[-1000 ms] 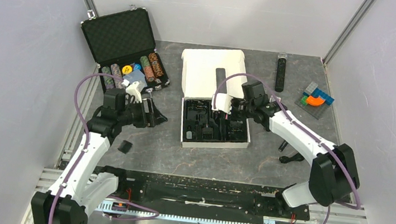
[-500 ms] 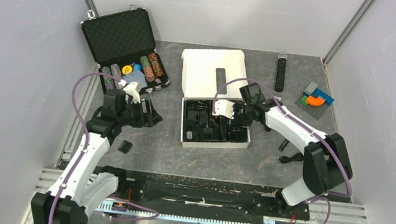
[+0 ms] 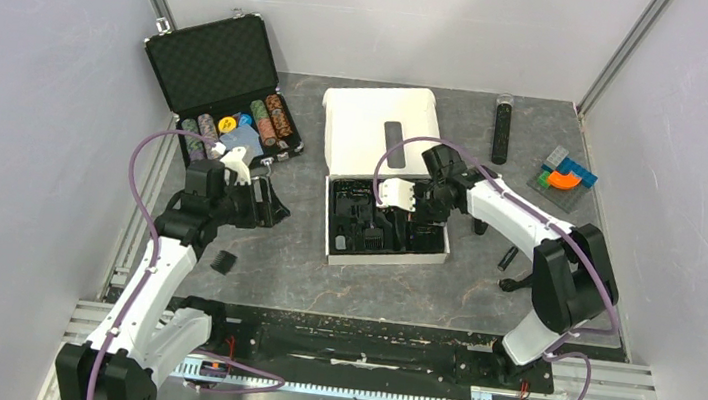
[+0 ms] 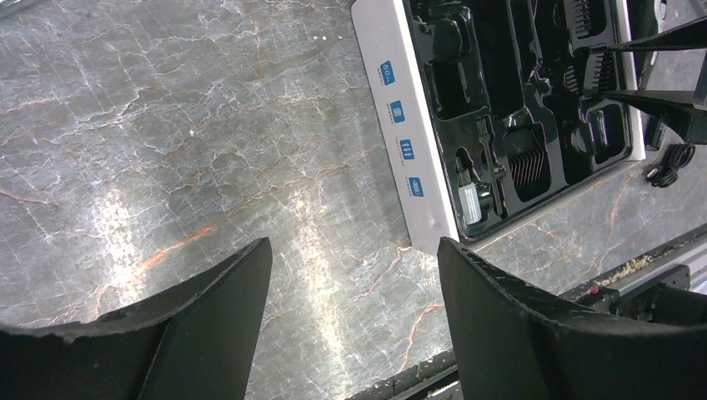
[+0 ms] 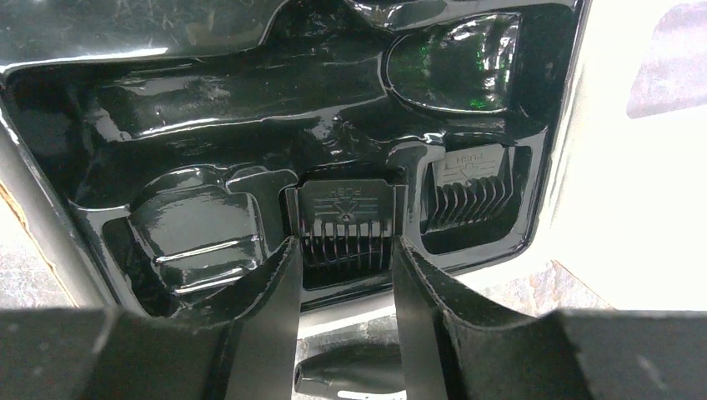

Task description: Sort the hair-cutting tools

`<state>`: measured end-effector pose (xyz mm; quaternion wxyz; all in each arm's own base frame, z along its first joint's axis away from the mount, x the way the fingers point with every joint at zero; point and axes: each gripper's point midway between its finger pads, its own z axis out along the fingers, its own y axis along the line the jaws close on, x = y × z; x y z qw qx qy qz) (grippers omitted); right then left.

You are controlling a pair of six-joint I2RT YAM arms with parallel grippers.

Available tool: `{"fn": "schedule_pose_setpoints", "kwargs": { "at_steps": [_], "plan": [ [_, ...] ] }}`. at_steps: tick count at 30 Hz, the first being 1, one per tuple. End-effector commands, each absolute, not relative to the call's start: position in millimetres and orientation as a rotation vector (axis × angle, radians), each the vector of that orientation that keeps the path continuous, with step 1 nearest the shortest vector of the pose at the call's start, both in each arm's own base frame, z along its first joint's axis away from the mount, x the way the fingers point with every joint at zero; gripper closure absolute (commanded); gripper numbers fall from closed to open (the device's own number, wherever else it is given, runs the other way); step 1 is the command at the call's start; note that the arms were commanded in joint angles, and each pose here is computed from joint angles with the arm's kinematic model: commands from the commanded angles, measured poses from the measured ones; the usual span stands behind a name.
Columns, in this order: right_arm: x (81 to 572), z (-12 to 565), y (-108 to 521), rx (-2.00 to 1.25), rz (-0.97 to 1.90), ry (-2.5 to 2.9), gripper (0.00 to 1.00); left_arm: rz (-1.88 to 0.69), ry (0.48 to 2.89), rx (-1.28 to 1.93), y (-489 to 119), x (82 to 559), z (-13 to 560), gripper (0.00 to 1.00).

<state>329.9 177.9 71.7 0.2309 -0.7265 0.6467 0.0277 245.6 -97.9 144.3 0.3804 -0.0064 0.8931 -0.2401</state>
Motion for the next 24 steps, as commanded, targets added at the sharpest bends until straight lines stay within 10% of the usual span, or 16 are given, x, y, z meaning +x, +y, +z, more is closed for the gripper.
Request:
{"fn": "schedule_pose_setpoints", "kwargs": {
  "at_steps": [1,7,24],
  "plan": [
    [336.3,83.7,180.4,-2.017,0.075,1.739,0.55,-0.575,2.271,0.035,-94.8,246.6,142.1,0.2],
    [335.5,100.6,186.3,-1.983,0.093,1.696,0.36,-0.594,2.268,0.033,-97.4,247.5,141.6,0.2],
    [346.4,199.8,211.5,-1.333,0.193,1.713,0.43,-0.645,2.248,0.028,-103.6,246.7,145.3,0.2]
  ]
}}
